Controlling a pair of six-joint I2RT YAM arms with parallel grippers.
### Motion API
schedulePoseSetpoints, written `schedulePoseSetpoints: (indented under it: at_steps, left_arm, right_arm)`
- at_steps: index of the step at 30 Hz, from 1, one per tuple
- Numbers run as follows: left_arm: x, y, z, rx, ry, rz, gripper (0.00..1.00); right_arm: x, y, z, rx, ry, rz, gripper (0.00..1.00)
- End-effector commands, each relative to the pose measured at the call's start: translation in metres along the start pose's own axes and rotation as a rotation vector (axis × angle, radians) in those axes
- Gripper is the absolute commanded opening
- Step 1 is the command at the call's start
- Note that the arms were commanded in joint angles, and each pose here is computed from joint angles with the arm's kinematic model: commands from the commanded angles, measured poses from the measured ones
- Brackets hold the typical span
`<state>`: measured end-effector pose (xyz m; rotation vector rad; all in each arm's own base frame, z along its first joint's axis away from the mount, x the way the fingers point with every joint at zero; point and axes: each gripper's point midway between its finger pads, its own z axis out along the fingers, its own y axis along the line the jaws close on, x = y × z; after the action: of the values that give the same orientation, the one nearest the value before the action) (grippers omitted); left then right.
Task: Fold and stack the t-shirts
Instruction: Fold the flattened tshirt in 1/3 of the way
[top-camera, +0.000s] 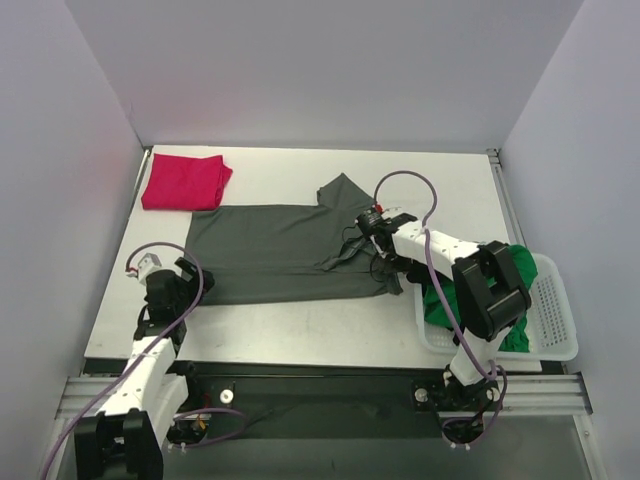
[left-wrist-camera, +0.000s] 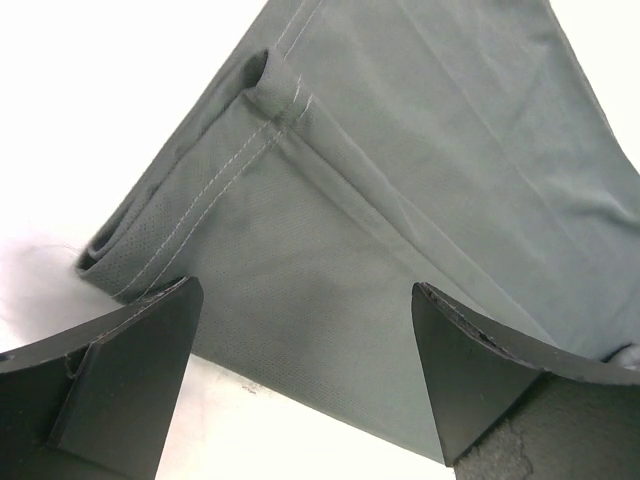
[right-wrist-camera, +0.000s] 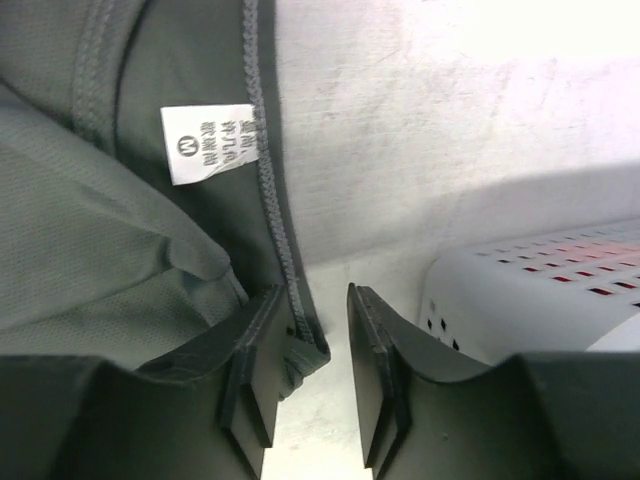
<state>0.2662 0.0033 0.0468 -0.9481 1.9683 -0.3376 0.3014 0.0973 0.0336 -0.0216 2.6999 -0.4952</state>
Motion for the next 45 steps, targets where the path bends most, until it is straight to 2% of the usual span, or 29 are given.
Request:
schedulePoseSetpoints:
  at_steps: [1, 6, 9, 14, 20, 29, 42, 45]
  left_arm:
    - [-0.03, -0.023, -0.013, 0.027, -0.075, 0.06, 0.97]
    - [-0.029, -0.043, -0.025, 0.052, -0.104, 0.118, 0.97]
    - [-0.011, -0.058, -0.027, 0.097, -0.076, 0.143, 0.97]
    - [0.021, -0.091, -0.024, 0.19, -0.029, 0.171, 0.97]
    - [0.042, -0.107, -0.008, 0.212, 0.015, 0.172, 0.97]
    - [0.044, -0.089, 0.004, 0.148, -0.013, 0.178, 0.97]
    - [0.045, -0.059, 0.022, 0.086, 0.022, 0.14, 0.97]
    - [0.044, -0.042, 0.028, 0.053, 0.038, 0.113, 0.97]
  right_arm:
    - [-0.006, 0.001, -0.021, -0.036, -0.022, -0.013, 0.32]
    - [-0.005, 0.02, -0.04, -0.151, -0.064, -0.005, 0.4]
    - [0.002, 0.025, -0.049, -0.179, -0.081, -0.005, 0.41]
    - [0.024, 0.025, -0.051, -0.182, -0.082, -0.002, 0.43]
    - [0.037, 0.021, -0.04, -0.153, -0.051, -0.005, 0.41]
    - [0.042, 0.015, -0.014, -0.096, -0.007, 0.015, 0.32]
    - [0.047, 0.01, 0.009, -0.041, 0.039, 0.007, 0.29]
    - [0.048, 0.003, 0.005, -0.026, 0.034, 0.004, 0.23]
